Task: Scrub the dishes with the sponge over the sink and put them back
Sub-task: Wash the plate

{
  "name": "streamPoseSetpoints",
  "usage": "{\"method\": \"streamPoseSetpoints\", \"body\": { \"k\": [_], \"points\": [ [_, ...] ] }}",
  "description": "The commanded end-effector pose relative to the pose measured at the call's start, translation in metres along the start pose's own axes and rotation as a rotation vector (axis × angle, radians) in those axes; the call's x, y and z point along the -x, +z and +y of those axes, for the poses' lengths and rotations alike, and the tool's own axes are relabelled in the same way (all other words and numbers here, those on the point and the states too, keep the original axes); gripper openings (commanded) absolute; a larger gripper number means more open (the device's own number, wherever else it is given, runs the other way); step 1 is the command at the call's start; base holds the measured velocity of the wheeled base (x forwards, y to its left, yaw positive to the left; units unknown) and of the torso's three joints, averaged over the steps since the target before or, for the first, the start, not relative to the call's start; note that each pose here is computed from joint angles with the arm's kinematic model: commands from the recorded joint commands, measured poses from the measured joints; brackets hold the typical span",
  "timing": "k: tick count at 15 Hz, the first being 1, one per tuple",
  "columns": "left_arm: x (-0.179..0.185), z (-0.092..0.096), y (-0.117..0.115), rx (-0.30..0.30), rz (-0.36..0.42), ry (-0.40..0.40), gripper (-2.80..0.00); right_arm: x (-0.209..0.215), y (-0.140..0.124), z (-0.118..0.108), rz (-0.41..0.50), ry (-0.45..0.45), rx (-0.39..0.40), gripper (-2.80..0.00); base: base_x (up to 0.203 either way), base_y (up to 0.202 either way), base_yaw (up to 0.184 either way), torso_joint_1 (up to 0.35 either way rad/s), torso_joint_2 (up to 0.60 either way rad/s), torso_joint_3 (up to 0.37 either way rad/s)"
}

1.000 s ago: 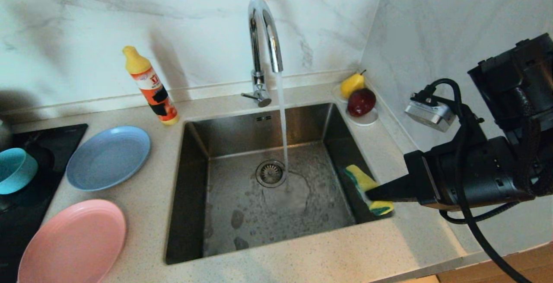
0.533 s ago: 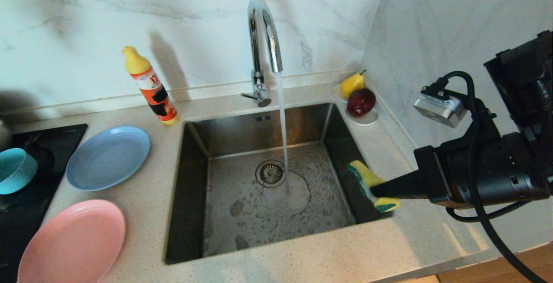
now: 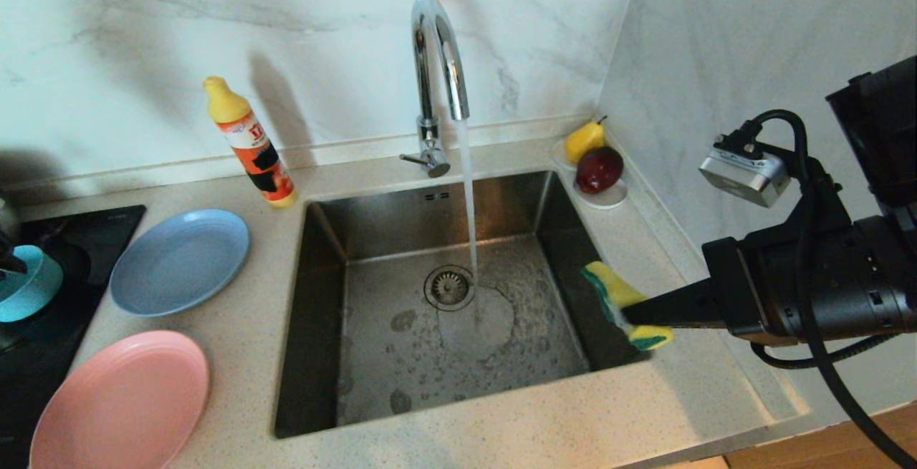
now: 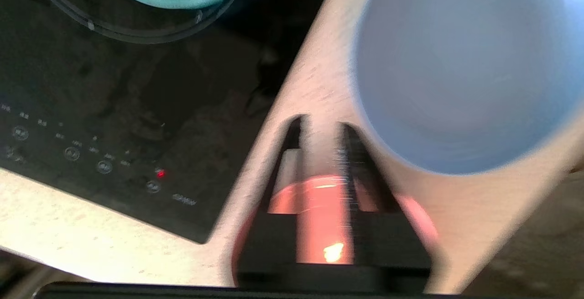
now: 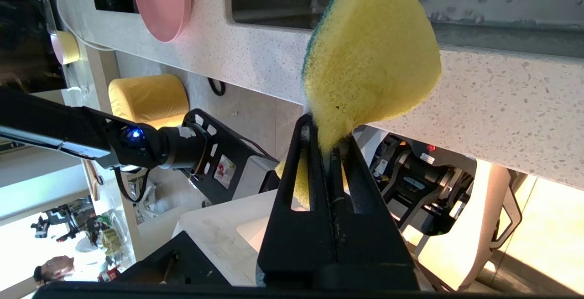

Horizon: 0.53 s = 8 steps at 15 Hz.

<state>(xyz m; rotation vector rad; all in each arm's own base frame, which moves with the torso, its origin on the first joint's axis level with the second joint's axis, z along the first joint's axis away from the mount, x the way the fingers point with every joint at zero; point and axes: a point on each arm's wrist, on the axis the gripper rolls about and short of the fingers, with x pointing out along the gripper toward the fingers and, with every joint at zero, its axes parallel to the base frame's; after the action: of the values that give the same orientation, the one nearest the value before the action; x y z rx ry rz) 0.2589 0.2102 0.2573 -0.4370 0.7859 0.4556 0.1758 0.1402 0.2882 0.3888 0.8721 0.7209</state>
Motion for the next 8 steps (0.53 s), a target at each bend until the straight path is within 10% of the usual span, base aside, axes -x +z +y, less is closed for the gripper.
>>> {"method": "streamPoseSetpoints", "body": {
  "k": [1, 8],
  "points": [
    [-0.035, 0.003, -0.006, 0.004, 0.098, 0.004, 0.0, 0.0, -0.001, 0.0, 0.005, 0.0, -0.004, -2.8, 0.0, 0.0, 0.0, 0.0, 0.0, 0.0],
    [-0.08, -0.015, -0.025, -0.032, 0.21, -0.04, 0.0, 0.0, -0.004, -0.002, 0.011, -0.006, -0.005, -2.8, 0.0, 0.0, 0.0, 0.0, 0.0, 0.0]
  ]
}}
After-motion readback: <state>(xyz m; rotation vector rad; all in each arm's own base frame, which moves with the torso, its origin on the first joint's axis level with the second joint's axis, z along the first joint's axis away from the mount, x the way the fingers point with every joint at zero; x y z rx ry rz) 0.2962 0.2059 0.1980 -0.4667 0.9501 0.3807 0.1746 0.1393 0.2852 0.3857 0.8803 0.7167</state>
